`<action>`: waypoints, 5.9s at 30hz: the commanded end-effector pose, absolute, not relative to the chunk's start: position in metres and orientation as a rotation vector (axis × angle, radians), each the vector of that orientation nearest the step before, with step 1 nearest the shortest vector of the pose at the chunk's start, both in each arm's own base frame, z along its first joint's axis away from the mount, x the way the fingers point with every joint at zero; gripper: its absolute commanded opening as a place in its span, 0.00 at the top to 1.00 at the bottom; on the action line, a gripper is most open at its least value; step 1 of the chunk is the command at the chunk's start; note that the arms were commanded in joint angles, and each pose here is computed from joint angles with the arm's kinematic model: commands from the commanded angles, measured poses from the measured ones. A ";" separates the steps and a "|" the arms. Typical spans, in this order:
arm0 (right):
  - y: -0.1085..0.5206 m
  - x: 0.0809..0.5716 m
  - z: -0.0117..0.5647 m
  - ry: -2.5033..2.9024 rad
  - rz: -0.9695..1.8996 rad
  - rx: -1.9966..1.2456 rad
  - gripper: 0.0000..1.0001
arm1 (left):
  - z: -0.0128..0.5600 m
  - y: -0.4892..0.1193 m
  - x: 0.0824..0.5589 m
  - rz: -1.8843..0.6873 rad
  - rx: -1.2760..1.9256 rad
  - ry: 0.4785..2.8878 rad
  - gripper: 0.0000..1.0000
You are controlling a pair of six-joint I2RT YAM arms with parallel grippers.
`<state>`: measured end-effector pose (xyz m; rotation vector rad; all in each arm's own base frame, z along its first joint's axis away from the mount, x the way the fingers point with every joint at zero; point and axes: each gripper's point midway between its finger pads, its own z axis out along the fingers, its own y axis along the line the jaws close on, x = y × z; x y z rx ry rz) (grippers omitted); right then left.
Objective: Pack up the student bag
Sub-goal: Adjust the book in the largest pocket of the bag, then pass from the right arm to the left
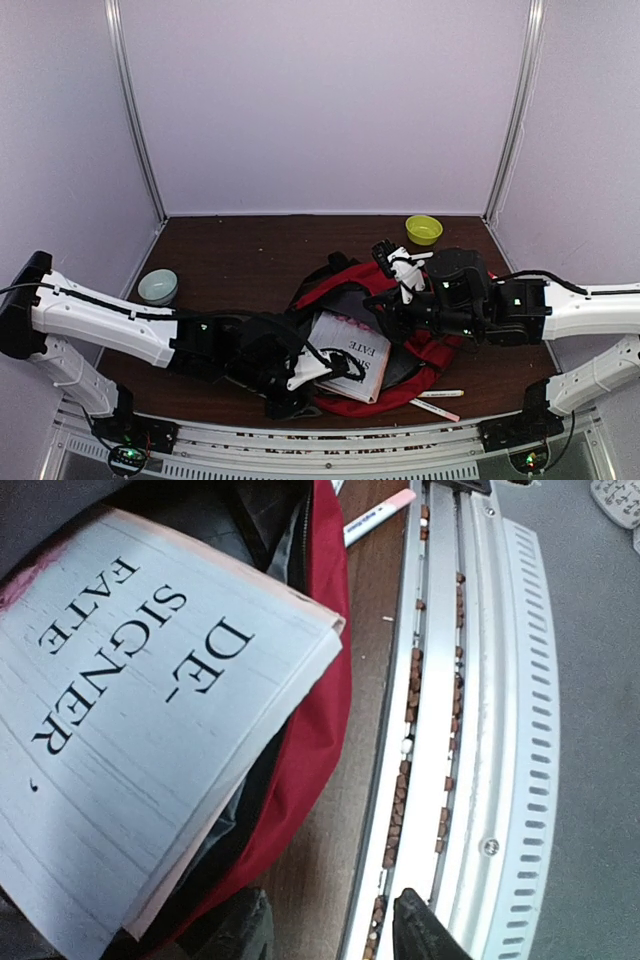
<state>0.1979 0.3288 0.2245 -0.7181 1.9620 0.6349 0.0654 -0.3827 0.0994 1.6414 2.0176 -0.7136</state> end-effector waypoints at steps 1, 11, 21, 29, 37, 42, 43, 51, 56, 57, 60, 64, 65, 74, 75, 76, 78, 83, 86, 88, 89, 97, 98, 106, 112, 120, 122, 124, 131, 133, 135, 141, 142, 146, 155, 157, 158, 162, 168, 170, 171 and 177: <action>0.323 0.198 0.245 1.924 0.645 -0.678 1.00 | 0.106 -0.406 0.077 -0.679 1.650 1.947 0.58; 0.318 0.191 0.242 1.918 0.661 -0.714 1.00 | 0.086 -0.430 0.102 -0.524 1.686 1.878 0.61; 0.320 0.185 0.243 1.886 0.688 -0.761 1.00 | 0.099 -0.437 0.165 -0.487 1.510 1.802 0.60; 0.324 0.182 0.234 1.897 0.697 -0.792 1.00 | 0.114 -0.447 0.214 -0.517 1.410 1.737 0.60; 0.327 0.180 0.235 1.889 0.715 -0.804 1.00 | 0.131 -0.443 0.206 -0.605 1.382 1.736 0.59; 0.330 0.183 0.234 1.894 0.704 -0.796 1.00 | 0.133 -0.413 0.181 -0.662 1.379 1.786 0.59; 0.330 0.185 0.234 1.898 0.697 -0.788 1.00 | 0.131 -0.408 0.176 -0.662 1.389 1.800 0.59; 0.335 0.189 0.228 1.952 0.681 -0.767 1.00 | 0.110 -0.390 0.150 -0.623 1.409 1.914 0.61; 0.337 0.187 0.211 2.014 0.681 -0.777 1.00 | 0.095 -0.392 0.154 -0.559 1.379 1.959 0.62; 0.338 0.186 0.205 2.035 0.678 -0.785 1.00 | 0.093 -0.392 0.156 -0.549 1.372 1.967 0.62; 0.338 0.181 0.187 2.104 0.681 -0.792 1.00 | 0.086 -0.394 0.161 -0.528 1.345 1.987 0.62; 0.337 0.178 0.171 2.163 0.686 -0.771 1.00 | 0.072 -0.401 0.163 -0.519 1.352 2.018 0.63; 0.337 0.178 0.169 2.168 0.688 -0.765 1.00 | 0.069 -0.403 0.163 -0.523 1.354 2.020 0.63; 0.346 0.175 0.166 2.183 0.743 -0.765 1.00 | 0.052 -0.423 0.176 -0.513 1.338 2.019 0.71; 0.347 0.173 0.167 2.180 0.757 -0.774 1.00 | 0.052 -0.424 0.182 -0.482 1.312 2.021 0.71; 0.350 0.170 0.168 2.175 0.778 -0.788 1.00 | 0.054 -0.423 0.191 -0.440 1.268 2.023 0.72; 0.354 0.165 0.171 2.166 0.821 -0.815 1.00 | 0.058 -0.427 0.203 -0.405 1.204 2.016 0.72; 0.359 0.158 0.177 2.153 0.875 -0.840 1.00 | 0.075 -0.437 0.224 -0.333 1.131 1.971 0.72; 0.357 0.161 0.176 2.150 0.859 -0.826 1.00 | 0.088 -0.439 0.226 -0.336 1.130 1.938 0.71; 0.356 0.163 0.174 2.155 0.839 -0.823 1.00 | 0.094 -0.436 0.221 -0.359 1.133 1.926 0.70; 0.356 0.164 0.174 2.154 0.828 -0.823 1.00 | 0.095 -0.433 0.217 -0.363 1.135 1.924 0.70; 0.354 0.172 0.176 2.156 0.775 -0.795 1.00 | 0.113 -0.402 0.188 -0.319 1.149 1.927 0.64; 0.354 0.172 0.176 2.156 0.777 -0.795 1.00 | 0.117 -0.399 0.185 -0.315 1.143 1.926 0.63; 0.358 0.169 0.169 2.187 0.779 -0.813 1.00 | 0.148 -0.382 0.173 -0.305 1.062 1.927 0.56; 0.359 0.166 0.151 2.240 0.756 -0.833 1.00 | 0.169 -0.363 0.162 -0.253 1.008 1.909 0.39; 0.362 0.163 0.137 2.269 0.719 -0.874 1.00 | 0.173 -0.345 0.144 -0.229 1.235 1.791 0.23; 0.364 0.163 0.137 2.269 0.707 -0.881 1.00 | 0.173 -0.353 0.137 -0.262 1.328 1.727 0.23; 0.364 0.164 0.138 2.264 0.694 -0.885 1.00 | 0.169 -0.366 0.127 -0.349 1.434 1.662 0.22; 0.352 0.159 0.144 2.242 0.698 -0.874 1.00 | 0.161 -0.392 0.151 -0.498 1.482 1.641 0.28; 0.346 0.158 0.148 2.225 0.705 -0.864 1.00 | 0.159 -0.398 0.158 -0.492 1.487 1.629 0.31; 0.341 0.156 0.152 2.208 0.714 -0.856 1.00 | 0.160 -0.405 0.161 -0.498 1.491 1.611 0.34; 0.334 0.157 0.162 2.173 0.723 -0.827 1.00 | 0.164 -0.415 0.176 -0.439 1.468 1.630 0.62; 0.334 0.157 0.160 2.177 0.720 -0.827 1.00 | 0.168 -0.413 0.178 -0.427 1.449 1.632 0.70; 0.333 0.155 0.157 2.195 0.715 -0.837 1.00 | 0.185 -0.404 0.182 -0.422 1.372 1.610 0.91; 0.312 0.169 0.176 2.179 0.625 -0.738 0.89 | 0.185 -0.385 0.197 -0.326 1.268 1.642 1.00; 0.301 0.174 0.182 2.158 0.628 -0.680 0.61 | 0.185 -0.383 0.202 -0.312 1.244 1.655 1.00; 0.295 0.177 0.184 2.154 0.631 -0.656 0.49 | 0.186 -0.381 0.205 -0.304 1.229 1.665 1.00; 0.271 0.186 0.184 2.180 0.560 -0.572 0.34 | 0.188 -0.371 0.218 -0.273 1.160 1.706 1.00; 0.221 0.200 0.184 2.193 0.384 -0.364 0.34 | 0.189 -0.359 0.232 -0.255 1.082 1.762 1.00; 0.208 0.199 0.181 2.200 0.362 -0.309 0.35 | 0.187 -0.358 0.233 -0.254 1.075 1.776 1.00; 0.202 0.198 0.178 2.208 0.355 -0.291 0.36 | 0.187 -0.358 0.232 -0.257 1.077 1.780 1.00; 0.183 0.176 0.149 2.325 0.364 -0.286 0.42 | 0.184 -0.366 0.224 -0.331 1.111 1.781 1.00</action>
